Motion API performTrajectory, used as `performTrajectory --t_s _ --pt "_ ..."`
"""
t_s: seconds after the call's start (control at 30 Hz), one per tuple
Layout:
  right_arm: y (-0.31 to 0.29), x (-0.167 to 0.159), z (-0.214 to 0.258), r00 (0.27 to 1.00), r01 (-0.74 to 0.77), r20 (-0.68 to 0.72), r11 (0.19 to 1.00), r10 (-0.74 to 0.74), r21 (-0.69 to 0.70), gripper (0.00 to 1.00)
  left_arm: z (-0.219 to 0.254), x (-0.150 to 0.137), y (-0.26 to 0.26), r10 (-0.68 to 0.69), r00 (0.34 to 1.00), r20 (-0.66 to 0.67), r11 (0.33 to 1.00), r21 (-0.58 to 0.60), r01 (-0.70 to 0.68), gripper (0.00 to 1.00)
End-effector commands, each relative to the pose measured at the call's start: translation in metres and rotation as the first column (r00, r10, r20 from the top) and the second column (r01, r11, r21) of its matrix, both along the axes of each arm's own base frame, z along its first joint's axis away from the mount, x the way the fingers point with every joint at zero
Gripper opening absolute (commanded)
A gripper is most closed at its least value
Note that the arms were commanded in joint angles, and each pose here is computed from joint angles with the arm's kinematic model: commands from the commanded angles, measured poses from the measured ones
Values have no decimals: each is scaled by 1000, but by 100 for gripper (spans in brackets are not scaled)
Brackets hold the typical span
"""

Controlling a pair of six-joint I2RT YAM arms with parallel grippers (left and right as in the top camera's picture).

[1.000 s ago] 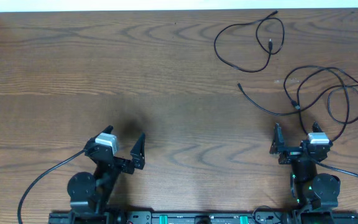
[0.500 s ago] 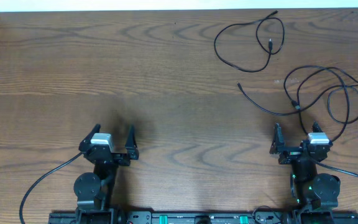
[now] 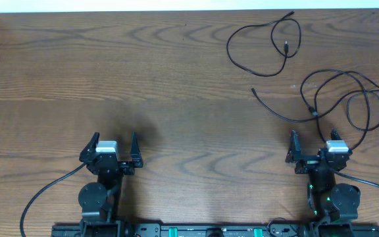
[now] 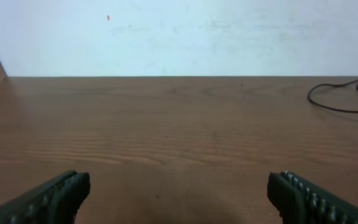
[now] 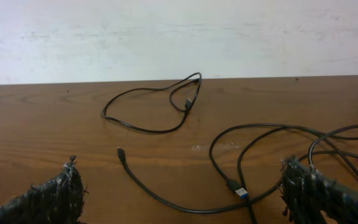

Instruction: Untangle cables

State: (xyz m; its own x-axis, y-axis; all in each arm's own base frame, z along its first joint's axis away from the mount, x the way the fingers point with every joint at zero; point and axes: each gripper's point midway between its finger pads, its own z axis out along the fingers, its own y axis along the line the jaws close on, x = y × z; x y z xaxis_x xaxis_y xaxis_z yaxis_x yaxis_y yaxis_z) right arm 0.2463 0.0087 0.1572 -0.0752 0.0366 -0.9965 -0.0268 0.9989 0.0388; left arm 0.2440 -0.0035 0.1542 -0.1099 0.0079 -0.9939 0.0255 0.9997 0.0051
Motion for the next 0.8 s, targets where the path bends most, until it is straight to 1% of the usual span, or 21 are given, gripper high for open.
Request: performTrajectory --t_s 0.0,0.17,0.77 --pt "0 0 -1 1000 0 -1 1000 0 0 99 -17 0 -1 -8 999 -41 1000 15 9 98" --pt "0 0 -1 1000 -1 -1 1000 1 0 99 -17 0 3 16 999 -40 1000 2 -16 98" --pt "0 0 -1 1000 0 -1 1000 0 0 99 -16 0 3 17 999 -38 1000 2 -17 98"
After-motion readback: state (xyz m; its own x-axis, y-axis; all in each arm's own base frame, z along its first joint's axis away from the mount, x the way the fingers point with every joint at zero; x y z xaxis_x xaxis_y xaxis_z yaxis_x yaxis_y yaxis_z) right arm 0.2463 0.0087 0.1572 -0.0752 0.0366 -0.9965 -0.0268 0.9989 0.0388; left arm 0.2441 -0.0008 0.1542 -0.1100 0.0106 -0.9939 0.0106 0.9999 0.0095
